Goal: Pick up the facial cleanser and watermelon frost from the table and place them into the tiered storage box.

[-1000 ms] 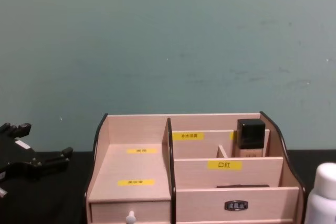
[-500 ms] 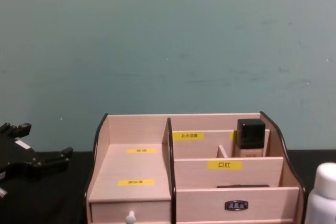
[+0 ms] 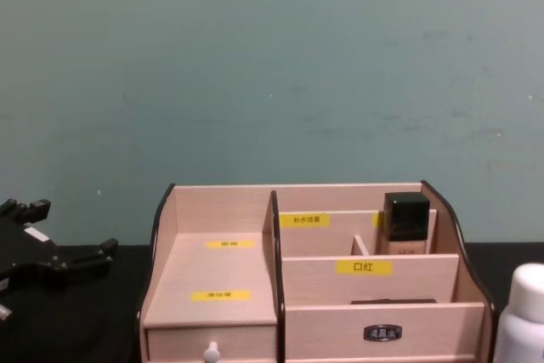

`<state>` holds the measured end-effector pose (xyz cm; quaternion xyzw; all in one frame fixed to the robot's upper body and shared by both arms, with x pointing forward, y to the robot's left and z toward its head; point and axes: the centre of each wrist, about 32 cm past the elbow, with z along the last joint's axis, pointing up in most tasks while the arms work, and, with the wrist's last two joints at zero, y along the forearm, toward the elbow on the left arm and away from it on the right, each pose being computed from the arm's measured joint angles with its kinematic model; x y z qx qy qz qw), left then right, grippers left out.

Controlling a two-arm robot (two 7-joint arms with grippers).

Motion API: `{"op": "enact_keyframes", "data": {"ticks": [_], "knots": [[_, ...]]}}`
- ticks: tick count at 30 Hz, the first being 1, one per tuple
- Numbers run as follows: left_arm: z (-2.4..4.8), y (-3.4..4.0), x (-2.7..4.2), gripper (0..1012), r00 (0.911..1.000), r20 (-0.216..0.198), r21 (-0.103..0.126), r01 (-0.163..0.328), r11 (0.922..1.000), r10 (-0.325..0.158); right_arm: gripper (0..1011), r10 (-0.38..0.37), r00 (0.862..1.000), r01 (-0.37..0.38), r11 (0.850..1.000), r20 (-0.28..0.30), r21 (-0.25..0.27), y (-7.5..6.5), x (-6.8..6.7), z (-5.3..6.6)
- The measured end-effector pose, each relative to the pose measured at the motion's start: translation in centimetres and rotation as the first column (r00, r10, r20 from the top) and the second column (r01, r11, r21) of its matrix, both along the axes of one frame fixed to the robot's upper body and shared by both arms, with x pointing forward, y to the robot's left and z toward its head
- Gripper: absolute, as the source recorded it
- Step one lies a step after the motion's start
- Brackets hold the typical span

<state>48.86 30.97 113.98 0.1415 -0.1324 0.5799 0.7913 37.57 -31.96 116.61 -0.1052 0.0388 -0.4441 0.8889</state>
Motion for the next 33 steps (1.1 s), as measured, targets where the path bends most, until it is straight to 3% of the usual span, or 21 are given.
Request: {"op": "enact_keyframes", "data": {"ticks": [19,33], "knots": [[0.0,0.0,0.0,1010,1.0,0.0,0.0,0.0,1.0,0.0,1002,0.026,1.0,-0.026,1.0,0.007,-0.016,1.8,4.0,-1.0],[0.0,0.0,0.0,1010,1.0,0.0,0.0,0.0,1.0,0.0,1002,0.046,0.999,-0.045,0.999,0.013,-0.03,2.3,5.0,-1.1]]}}
